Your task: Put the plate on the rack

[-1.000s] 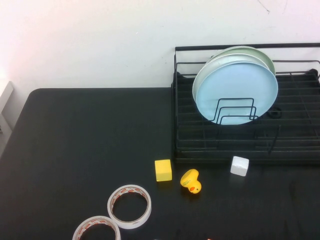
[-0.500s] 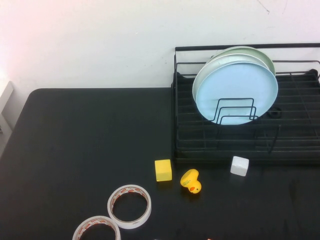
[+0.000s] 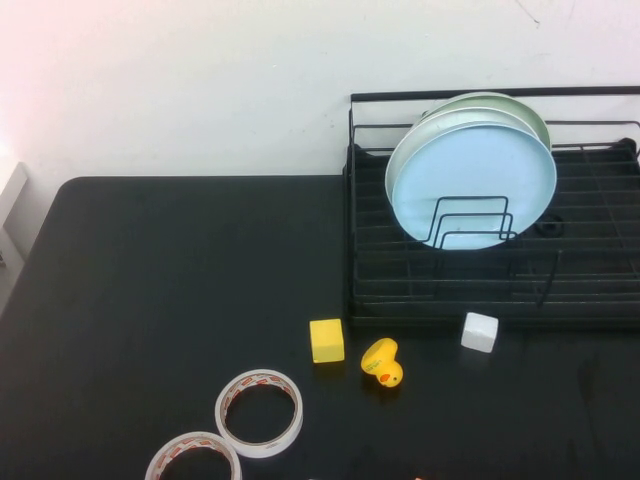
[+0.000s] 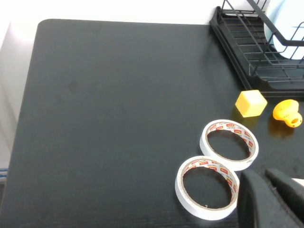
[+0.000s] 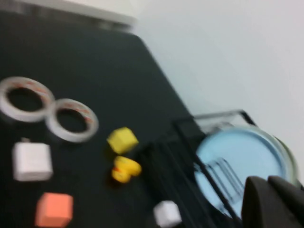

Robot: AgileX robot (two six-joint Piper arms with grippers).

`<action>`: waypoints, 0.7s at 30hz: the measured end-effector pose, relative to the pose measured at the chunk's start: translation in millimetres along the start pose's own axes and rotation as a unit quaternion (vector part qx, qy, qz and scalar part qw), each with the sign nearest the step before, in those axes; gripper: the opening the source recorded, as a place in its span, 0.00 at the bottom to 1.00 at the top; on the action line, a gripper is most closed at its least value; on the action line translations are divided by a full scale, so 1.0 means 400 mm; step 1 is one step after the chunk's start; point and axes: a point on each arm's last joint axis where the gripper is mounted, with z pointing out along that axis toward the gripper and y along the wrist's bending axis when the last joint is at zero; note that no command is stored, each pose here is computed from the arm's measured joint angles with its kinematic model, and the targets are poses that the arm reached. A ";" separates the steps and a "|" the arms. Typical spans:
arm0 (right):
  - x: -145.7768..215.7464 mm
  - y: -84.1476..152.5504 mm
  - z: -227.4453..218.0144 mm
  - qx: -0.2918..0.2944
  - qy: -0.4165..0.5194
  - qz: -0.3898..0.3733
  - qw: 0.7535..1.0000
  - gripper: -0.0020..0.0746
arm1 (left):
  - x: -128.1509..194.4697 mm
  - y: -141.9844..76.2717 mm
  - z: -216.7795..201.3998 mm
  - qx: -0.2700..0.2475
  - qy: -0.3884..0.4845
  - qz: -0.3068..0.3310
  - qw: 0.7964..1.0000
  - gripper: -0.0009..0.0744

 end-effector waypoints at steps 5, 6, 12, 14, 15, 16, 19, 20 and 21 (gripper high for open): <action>0.013 -0.015 -0.012 0.069 0.012 0.031 0.997 0.03 | 0.000 0.000 0.000 0.000 0.000 0.000 1.000 0.01; 0.018 -0.018 -0.008 0.079 0.011 0.037 0.996 0.03 | 0.000 0.000 0.000 0.000 0.000 0.001 1.000 0.01; 0.095 -0.033 0.054 0.156 -0.006 0.100 0.983 0.03 | 0.000 0.000 0.000 0.000 0.000 0.001 1.000 0.01; 0.146 -0.024 0.075 0.187 0.002 0.133 0.973 0.03 | 0.000 0.000 0.000 0.000 0.000 0.001 1.000 0.01; 0.172 -0.013 0.082 0.196 0.011 0.148 0.969 0.03 | 0.000 0.000 0.000 0.000 0.000 0.001 1.000 0.01; 0.198 -0.001 0.084 0.208 0.022 0.166 0.964 0.03 | 0.000 0.000 0.000 0.000 0.000 0.001 1.000 0.01; 0.269 0.029 0.082 0.255 0.058 0.240 0.935 0.03 | 0.000 0.000 0.000 0.000 0.000 0.001 1.000 0.01; 0.293 0.040 0.079 0.276 0.069 0.260 0.923 0.03 | 0.000 0.000 0.000 0.000 0.000 0.001 1.000 0.01; 0.312 0.046 0.076 0.294 0.082 0.264 0.915 0.03 | 0.000 0.000 0.000 0.000 0.000 0.001 1.000 0.01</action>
